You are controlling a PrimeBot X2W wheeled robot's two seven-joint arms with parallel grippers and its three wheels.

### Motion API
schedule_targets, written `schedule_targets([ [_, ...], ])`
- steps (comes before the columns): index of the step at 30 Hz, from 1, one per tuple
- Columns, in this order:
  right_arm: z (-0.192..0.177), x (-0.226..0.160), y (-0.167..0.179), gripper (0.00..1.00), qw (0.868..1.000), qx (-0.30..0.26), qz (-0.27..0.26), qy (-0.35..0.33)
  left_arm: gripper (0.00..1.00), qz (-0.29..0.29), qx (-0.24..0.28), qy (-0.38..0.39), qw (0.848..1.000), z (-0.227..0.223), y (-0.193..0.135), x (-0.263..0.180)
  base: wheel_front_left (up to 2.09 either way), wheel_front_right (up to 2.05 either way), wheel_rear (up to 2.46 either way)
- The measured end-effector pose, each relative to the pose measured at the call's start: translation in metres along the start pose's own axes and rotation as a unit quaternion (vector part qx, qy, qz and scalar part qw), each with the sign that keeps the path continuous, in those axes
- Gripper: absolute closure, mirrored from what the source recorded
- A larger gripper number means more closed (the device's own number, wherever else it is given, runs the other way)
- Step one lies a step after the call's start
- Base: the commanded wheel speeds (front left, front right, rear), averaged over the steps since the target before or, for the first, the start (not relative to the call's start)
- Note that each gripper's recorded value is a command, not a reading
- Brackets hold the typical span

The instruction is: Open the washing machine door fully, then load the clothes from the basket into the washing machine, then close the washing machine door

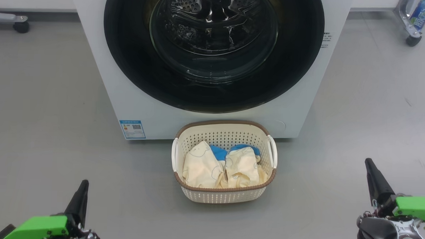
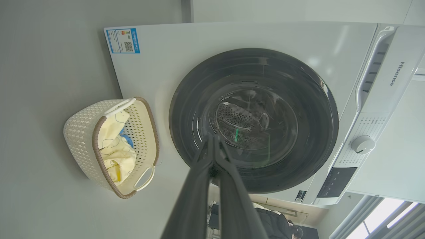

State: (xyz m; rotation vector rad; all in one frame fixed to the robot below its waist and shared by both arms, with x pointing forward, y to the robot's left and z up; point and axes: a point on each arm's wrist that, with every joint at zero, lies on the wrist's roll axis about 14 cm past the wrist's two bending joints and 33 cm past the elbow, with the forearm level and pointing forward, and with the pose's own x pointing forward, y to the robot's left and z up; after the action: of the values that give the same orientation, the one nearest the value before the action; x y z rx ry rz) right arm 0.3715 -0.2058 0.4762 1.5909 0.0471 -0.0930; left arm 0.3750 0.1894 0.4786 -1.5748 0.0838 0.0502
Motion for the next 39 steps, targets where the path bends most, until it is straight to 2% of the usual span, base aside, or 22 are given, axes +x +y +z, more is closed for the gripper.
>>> schedule_targets([
  [1, 0.000, 0.000, 0.000, 1.00, 1.000, 0.000, 0.000, 0.000, 1.00, 0.000, 0.000, 0.000, 1.000, 0.000, 0.000, 0.000, 0.00, 0.00, 0.00],
  [2, 0.000, -0.001, -0.003, 0.00, 1.000, 0.001, -0.004, 0.000, 0.00, 0.004, -0.001, 0.000, 1.000, 0.000, 0.003, -0.001, 0.00, 0.00, 0.00],
  [8, -0.004, -0.020, -0.042, 0.00, 0.998, 0.011, -0.061, -0.001, 0.00, 0.058, -0.009, 0.003, 0.998, -0.006, 0.040, -0.018, 0.00, 0.00, 0.00],
  [22, -0.005, -0.016, -0.029, 0.00, 0.999, -0.011, -0.042, -0.005, 0.00, 0.035, 0.000, 0.001, 0.999, -0.009, 0.024, -0.011, 0.00, 0.00, 0.00],
  [39, -0.001, -0.012, -0.012, 0.00, 0.997, -0.069, -0.018, -0.012, 0.00, 0.001, 0.050, 0.006, 0.999, -0.017, 0.002, -0.004, 0.00, 0.00, 0.00],
])
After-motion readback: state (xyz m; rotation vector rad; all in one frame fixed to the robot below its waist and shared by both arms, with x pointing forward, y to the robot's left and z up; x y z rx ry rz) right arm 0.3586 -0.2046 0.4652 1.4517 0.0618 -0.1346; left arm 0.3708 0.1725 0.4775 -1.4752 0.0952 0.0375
